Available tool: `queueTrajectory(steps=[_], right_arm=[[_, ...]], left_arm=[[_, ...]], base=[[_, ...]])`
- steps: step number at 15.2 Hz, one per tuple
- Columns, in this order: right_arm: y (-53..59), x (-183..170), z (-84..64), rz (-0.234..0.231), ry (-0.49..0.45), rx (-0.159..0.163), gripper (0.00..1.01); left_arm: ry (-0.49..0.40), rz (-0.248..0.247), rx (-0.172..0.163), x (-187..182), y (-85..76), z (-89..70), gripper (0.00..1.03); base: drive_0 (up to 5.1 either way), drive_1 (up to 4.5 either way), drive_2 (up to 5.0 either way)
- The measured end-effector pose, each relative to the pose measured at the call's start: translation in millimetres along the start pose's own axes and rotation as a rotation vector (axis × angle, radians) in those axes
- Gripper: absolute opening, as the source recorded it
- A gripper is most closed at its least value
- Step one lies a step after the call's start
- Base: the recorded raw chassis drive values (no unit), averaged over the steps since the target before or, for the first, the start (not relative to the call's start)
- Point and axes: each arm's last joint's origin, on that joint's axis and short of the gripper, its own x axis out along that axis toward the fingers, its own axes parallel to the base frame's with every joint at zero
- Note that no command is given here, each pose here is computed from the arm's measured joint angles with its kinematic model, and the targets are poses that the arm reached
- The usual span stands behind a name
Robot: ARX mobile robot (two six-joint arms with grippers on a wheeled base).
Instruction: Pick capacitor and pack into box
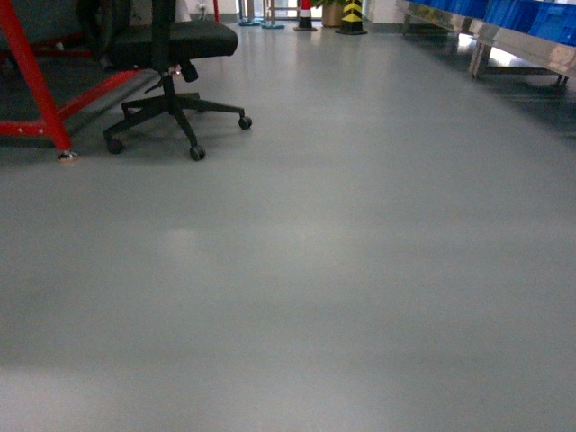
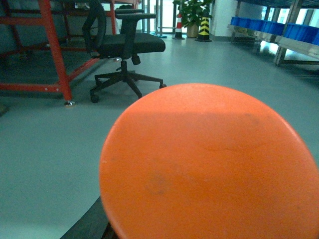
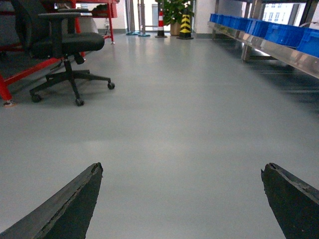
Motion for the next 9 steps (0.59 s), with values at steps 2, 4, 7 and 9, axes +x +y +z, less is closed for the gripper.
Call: queueTrajectory(steps=[2,4,7,9], right_arm=[[0.0,0.0,-0.3,0.000,0.003,0.000,0.98],[0.0,0.0,-0.3,0.000,0.003,0.000,0.98],[0.0,0.0,0.0,-0.001,0.000,0.000,0.98],[0.0,0.0,-0.1,0.000,0.001,0.000,0.98]], left_arm=[[0.002,0.002,0.000,0.0,0.1,-0.2,0.44],[0.002,0.001,0.000,0.0,0.0,-0.2,0.44],[0.002,0.001,0.000,0.0,0.0,-0.2,0.44],[0.002,0.000,0.000,0.0,0.0,-0.2,0.44]], base=[[-4.9,2.53,2.5],[-5.0,2.46,2.5],[-5.0,2.46,2.5],[-5.0,2.48,2.5]])
